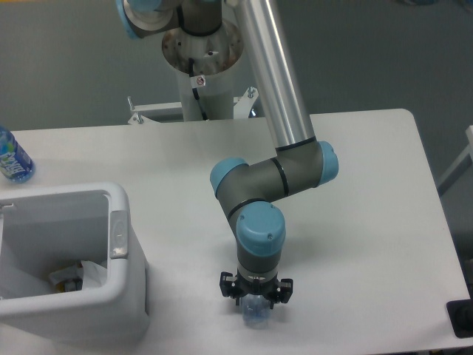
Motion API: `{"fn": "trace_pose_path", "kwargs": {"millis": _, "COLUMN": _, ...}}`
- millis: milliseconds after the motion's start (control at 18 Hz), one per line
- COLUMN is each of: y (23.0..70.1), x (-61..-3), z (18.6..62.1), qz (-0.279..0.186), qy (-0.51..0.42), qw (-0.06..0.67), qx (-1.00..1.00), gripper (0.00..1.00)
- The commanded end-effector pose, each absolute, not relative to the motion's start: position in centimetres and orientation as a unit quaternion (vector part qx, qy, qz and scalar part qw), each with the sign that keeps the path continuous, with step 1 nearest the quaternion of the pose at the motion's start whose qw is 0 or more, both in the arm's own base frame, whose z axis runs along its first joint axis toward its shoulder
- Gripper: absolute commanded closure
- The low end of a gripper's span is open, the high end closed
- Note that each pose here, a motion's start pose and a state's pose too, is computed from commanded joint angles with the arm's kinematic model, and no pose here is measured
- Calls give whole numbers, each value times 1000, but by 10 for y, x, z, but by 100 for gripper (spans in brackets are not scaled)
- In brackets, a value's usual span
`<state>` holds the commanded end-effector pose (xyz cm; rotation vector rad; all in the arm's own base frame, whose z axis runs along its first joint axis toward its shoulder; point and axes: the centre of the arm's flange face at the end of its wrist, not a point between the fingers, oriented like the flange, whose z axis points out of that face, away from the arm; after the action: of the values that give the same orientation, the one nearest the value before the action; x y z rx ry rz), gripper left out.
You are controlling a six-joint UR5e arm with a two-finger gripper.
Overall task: Place the trash in the trash can
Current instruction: 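Lower and close the gripper on the bottle end, then lift, then carry the bottle over the white bin and lower it in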
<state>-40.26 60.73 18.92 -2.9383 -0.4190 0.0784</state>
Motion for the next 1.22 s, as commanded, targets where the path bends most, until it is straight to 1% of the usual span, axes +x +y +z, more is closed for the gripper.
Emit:
{"fn": "trace_pose_path", "kwargs": {"millis": 333, "y": 607, "x": -404, "z": 208, "qz": 28, "qy": -138, "qw": 101, "qx": -985, "gripper": 42}}
{"fn": "trace_pose_path", "kwargs": {"millis": 444, "y": 608, "x": -408, "z": 225, "qz": 35, "qy": -139, "qw": 115, "qx": -983, "gripper": 42}}
{"fn": "trace_pose_path", "kwargs": {"millis": 500, "y": 609, "x": -412, "z": 241, "qz": 42, "qy": -143, "qw": 129, "qx": -980, "gripper": 42}}
{"fn": "trace_pose_path", "kwargs": {"millis": 556, "y": 613, "x": -414, "z": 269, "qz": 50, "qy": -145, "qw": 153, "qx": -976, "gripper": 42}}
{"fn": "trace_pose_path", "kwargs": {"millis": 611, "y": 615, "x": -421, "z": 300, "qz": 46, "qy": -160, "qw": 188, "qx": -968, "gripper": 42}}
{"fn": "trace_pose_path", "kwargs": {"millis": 667, "y": 614, "x": -432, "z": 331, "qz": 27, "qy": -191, "qw": 229, "qx": -954, "gripper": 42}}
{"fn": "trace_pose_path", "kwargs": {"millis": 722, "y": 615, "x": -435, "z": 363, "qz": 3, "qy": -202, "qw": 271, "qx": -941, "gripper": 42}}
{"fn": "trace_pose_path", "kwargs": {"millis": 778, "y": 617, "x": -437, "z": 389, "qz": -10, "qy": -199, "qw": 302, "qx": -932, "gripper": 42}}
{"fn": "trace_pose_path", "kwargs": {"millis": 944, "y": 616, "x": -437, "z": 461, "qz": 3, "qy": -204, "qw": 357, "qx": -912, "gripper": 42}}
{"fn": "trace_pose_path", "kwargs": {"millis": 1056, "y": 619, "x": -434, "z": 509, "qz": -9, "qy": -252, "qw": 393, "qx": -884, "gripper": 42}}
{"fn": "trace_pose_path", "kwargs": {"millis": 1111, "y": 619, "x": -429, "z": 528, "qz": -15, "qy": -265, "qw": 409, "qx": -873, "gripper": 42}}
{"fn": "trace_pose_path", "kwargs": {"millis": 1222, "y": 617, "x": -411, "z": 557, "qz": -15, "qy": -256, "qw": 430, "qx": -866, "gripper": 42}}
